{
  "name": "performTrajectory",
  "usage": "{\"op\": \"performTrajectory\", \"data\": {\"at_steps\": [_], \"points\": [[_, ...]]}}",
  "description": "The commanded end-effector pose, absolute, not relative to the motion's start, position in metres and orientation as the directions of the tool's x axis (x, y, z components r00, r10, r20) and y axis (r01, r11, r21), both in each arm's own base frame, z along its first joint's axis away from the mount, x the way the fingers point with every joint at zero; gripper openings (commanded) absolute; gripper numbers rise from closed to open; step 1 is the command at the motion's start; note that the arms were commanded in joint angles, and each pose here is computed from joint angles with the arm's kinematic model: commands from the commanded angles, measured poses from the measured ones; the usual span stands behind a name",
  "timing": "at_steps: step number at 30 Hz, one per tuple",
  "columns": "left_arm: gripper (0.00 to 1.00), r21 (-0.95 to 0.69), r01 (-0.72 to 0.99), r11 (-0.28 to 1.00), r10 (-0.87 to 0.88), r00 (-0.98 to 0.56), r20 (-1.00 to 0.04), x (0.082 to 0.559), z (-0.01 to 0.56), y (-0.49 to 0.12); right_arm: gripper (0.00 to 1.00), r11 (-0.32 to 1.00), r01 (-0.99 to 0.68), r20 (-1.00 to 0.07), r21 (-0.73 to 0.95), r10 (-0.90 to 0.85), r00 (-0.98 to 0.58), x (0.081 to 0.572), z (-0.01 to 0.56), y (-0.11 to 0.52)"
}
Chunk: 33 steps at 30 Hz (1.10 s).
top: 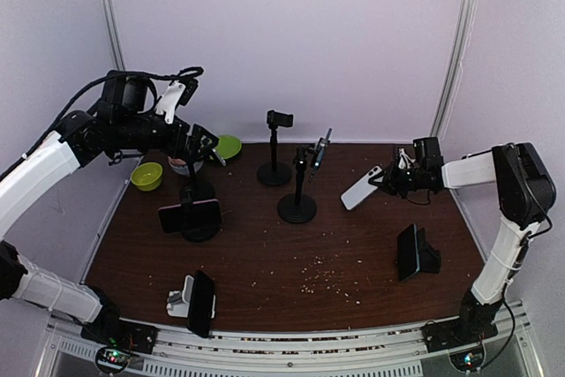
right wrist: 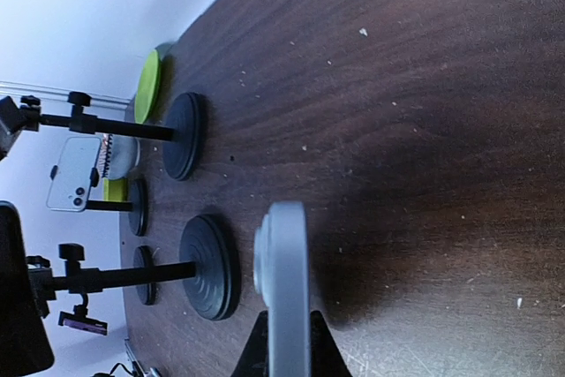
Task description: Remove the phone from the phone stand
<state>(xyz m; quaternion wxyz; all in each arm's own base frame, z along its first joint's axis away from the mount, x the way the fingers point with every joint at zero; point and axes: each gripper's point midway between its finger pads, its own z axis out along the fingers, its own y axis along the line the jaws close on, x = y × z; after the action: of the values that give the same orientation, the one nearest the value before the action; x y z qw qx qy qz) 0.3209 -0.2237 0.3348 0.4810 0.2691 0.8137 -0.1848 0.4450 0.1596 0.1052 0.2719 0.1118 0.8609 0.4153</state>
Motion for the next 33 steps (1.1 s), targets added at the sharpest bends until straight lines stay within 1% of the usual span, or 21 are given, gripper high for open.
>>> {"op": "performTrajectory", "data": {"at_steps": [1, 4, 7, 12, 17, 20, 23, 32, 33], "points": [[0.97, -0.003, 0.631, 0.776, 0.255, -0.317, -0.913, 0.317, 0.352, -0.23, 0.07, 0.691, -0.077, -0.432, 0.719, 0.357, -0.828, 0.45, 0.109, 0.154], [0.97, -0.014, 0.639, 0.769, 0.249, -0.32, -0.914, 0.315, 0.353, -0.233, 0.15, 0.723, -0.056, -0.417, 0.689, 0.331, -0.847, 0.445, 0.099, 0.147], [0.97, -0.005, 0.64, 0.768, 0.257, -0.316, -0.913, 0.313, 0.352, -0.234, 0.25, 0.72, -0.043, -0.407, 0.692, 0.341, -0.847, 0.444, 0.096, 0.141], [0.97, 0.0, 0.642, 0.767, 0.263, -0.314, -0.912, 0.312, 0.35, -0.237, 0.39, 0.719, -0.026, -0.397, 0.695, 0.353, -0.847, 0.443, 0.092, 0.138], [0.97, 0.011, 0.636, 0.772, 0.27, -0.312, -0.911, 0.313, 0.349, -0.236, 0.5, 0.71, 0.026, -0.368, 0.704, 0.396, -0.841, 0.442, 0.082, 0.128], [0.97, 0.018, 0.633, 0.774, 0.276, -0.311, -0.91, 0.313, 0.348, -0.236, 0.55, 0.692, 0.058, -0.338, 0.719, 0.422, -0.841, 0.441, 0.075, 0.127], [0.97, 0.039, 0.626, 0.779, 0.287, -0.3, -0.91, 0.313, 0.349, -0.234, 0.56, 0.681, 0.094, -0.305, 0.726, 0.442, -0.843, 0.439, 0.066, 0.126], [0.97, 0.064, 0.611, 0.789, 0.301, -0.294, -0.907, 0.314, 0.348, -0.231, 0.61, 0.738, 0.179, -0.3, 0.65, 0.465, -0.833, 0.426, 0.057, 0.105], [0.97, 0.068, 0.61, 0.79, 0.305, -0.293, -0.906, 0.314, 0.348, -0.231, 0.63, 0.745, 0.186, -0.304, 0.641, 0.468, -0.83, 0.425, 0.058, 0.102]]}}
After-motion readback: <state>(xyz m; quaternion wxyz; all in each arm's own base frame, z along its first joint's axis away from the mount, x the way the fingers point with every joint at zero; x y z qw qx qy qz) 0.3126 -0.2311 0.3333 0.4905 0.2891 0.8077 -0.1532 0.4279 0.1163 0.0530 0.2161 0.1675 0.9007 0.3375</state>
